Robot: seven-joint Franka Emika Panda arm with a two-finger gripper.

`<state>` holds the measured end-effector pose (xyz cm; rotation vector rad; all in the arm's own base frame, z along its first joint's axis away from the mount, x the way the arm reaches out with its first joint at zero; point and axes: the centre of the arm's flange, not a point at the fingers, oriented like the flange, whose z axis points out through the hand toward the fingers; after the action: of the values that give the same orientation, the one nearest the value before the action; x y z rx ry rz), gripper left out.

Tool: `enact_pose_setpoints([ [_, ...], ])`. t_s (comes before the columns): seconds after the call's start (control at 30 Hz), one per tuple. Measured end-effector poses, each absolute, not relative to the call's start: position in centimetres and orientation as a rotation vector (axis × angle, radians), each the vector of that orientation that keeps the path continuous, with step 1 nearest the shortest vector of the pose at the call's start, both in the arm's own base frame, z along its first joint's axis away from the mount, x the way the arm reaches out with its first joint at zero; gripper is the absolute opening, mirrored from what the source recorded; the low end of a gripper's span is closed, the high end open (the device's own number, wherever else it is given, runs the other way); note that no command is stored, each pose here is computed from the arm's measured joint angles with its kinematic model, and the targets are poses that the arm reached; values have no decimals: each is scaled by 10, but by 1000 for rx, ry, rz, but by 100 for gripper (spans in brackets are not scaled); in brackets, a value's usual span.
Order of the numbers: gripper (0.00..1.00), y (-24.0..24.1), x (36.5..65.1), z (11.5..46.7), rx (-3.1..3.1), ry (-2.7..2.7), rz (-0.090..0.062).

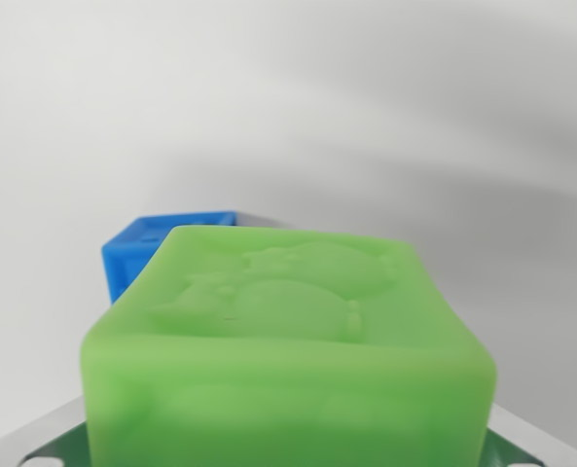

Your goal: Stack cube

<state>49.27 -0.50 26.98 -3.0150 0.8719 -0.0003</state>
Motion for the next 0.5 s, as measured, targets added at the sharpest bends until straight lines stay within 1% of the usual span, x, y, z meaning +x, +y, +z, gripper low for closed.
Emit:
enact_pose_setpoints([
  [0.5,0,15,476,281,-3010,887,-2],
])
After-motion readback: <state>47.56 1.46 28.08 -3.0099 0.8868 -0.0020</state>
